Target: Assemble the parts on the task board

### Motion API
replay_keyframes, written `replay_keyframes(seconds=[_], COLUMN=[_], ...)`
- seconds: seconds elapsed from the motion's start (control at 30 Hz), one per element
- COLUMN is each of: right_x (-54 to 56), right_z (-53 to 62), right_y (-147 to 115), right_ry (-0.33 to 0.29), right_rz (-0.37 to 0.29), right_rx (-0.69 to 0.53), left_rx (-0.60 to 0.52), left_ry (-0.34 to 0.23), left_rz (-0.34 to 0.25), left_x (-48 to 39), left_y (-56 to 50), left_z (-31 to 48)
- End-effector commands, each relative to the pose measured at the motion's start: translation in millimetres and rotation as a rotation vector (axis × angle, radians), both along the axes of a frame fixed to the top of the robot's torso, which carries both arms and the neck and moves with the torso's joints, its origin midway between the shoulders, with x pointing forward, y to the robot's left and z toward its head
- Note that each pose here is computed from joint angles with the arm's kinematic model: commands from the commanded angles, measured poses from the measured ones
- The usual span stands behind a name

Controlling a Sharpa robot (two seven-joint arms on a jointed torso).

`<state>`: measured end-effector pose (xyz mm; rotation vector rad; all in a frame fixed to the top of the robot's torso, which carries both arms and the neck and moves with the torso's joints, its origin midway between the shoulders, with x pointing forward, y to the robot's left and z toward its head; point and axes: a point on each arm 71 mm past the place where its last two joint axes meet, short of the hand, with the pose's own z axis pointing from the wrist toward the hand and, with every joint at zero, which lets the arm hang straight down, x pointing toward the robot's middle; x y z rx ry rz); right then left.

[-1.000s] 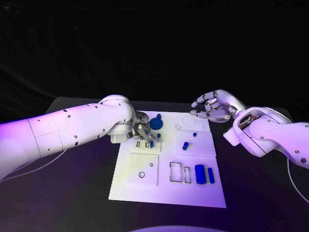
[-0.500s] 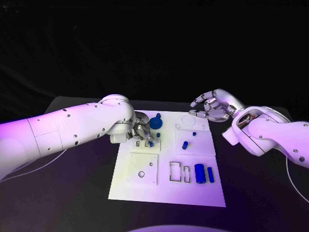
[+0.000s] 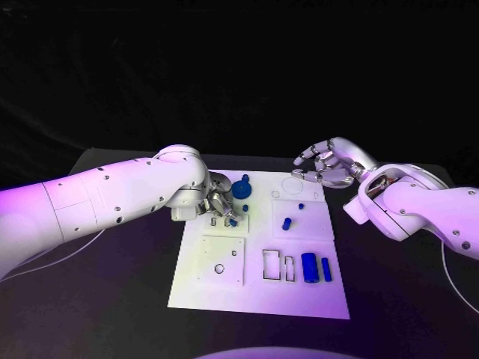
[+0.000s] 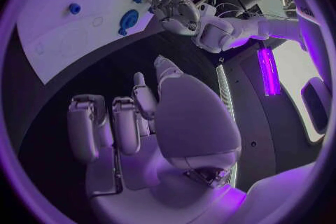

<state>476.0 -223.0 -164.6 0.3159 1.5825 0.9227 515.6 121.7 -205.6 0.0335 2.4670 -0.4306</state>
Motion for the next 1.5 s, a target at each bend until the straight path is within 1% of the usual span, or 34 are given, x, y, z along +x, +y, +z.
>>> replay_keyframes(seconds=[0.03, 0.33, 0.5, 0.67, 0.77, 0.9, 1.07, 1.17, 1.4, 1.5], right_x=[-0.8, -1.0, -1.1, -1.4, -1.6, -1.8, -1.7, -1.7, -1.7, -1.7], right_z=[-0.6, -0.8, -0.8, -0.5, -0.4, -0.4, -0.9, -1.5, -2.9, -3.3], right_y=[2, 1, 0, -3, -4, -6, -8, -8, -7, -7], right_ry=[-0.001, -0.001, -0.002, -0.005, -0.006, -0.005, -0.002, -0.001, 0.003, 0.004], right_rz=[0.018, 0.017, 0.015, 0.01, 0.007, 0.003, 0.0, -0.001, 0.0, 0.001], right_rx=[-0.009, -0.008, -0.008, -0.009, -0.009, -0.01, -0.009, -0.009, -0.008, -0.008], left_rx=[-0.002, -0.055, -0.119, -0.188, -0.212, -0.24, -0.223, -0.194, -0.138, -0.125], left_ry=[0.027, 0.04, 0.029, -0.005, -0.026, -0.061, -0.098, -0.117, -0.152, -0.168], left_rz=[-0.013, 0.028, 0.078, 0.14, 0.164, 0.197, 0.19, 0.171, 0.138, 0.129], left_x=[-1.8, -2.3, -5.0, -8.3, -10.2, -14.7, -20.5, -23.5, -25.6, -25.6], left_y=[-1.3, 2.9, 8.8, 16.5, 20.5, 27.0, 29.5, 29.0, 28.5, 27.6], left_z=[-1.8, -1.2, 1.6, 4.9, 5.4, 4.7, 1.5, -2.4, -8.8, -9.6])
